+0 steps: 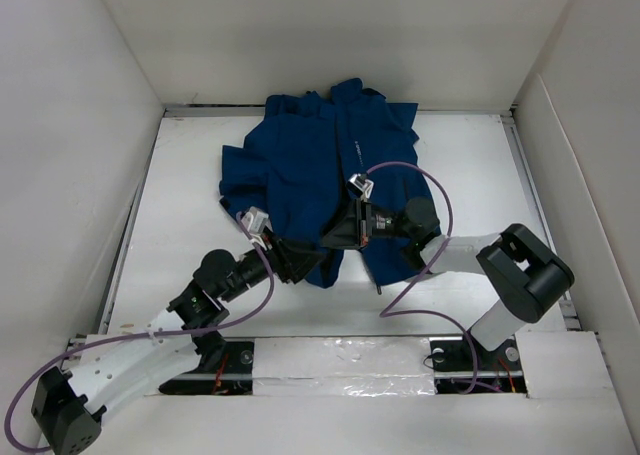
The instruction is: Zip up the jacket
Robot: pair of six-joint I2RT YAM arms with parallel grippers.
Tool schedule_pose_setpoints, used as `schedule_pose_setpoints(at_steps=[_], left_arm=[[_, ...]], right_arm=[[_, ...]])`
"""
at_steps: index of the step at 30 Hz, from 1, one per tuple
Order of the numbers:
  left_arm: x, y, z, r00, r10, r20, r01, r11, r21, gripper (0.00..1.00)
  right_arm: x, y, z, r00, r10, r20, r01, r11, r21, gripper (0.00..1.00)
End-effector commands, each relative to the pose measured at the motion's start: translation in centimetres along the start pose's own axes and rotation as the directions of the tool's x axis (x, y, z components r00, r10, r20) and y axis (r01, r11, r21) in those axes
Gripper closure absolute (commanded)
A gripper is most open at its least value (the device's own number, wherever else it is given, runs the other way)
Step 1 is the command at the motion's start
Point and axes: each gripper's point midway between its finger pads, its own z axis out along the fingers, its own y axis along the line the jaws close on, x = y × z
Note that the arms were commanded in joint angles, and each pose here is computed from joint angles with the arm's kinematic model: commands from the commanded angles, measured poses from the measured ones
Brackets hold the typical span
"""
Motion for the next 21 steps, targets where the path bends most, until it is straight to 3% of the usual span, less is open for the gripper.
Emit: schedule_pose_setpoints(at_steps=[1, 14, 21], left_arm=[[-2.11, -1.81, 0.05, 0.998, 0.002, 0.067, -0.006, 0.998, 0.064, 0.53], [-2.34, -2.05, 0.29, 0.992, -0.07, 0.104, 0.06, 0.994, 0.094, 0.66], [-2.0, -2.08, 0.59, 0.992, -0.087, 0.089, 0.078, 0.992, 0.102, 0.87]], right_arm=[[-0.47, 3.18, 0.15, 0.991, -0.136, 0.021, 0.137, 0.987, -0.086, 1.0], [-0.15, 2.39, 0.36, 0.99, -0.142, 0.008, 0.143, 0.988, -0.062, 1.0], [-0.32, 2.45, 0.51, 0.99, -0.143, 0.006, 0.144, 0.988, -0.064, 1.0]])
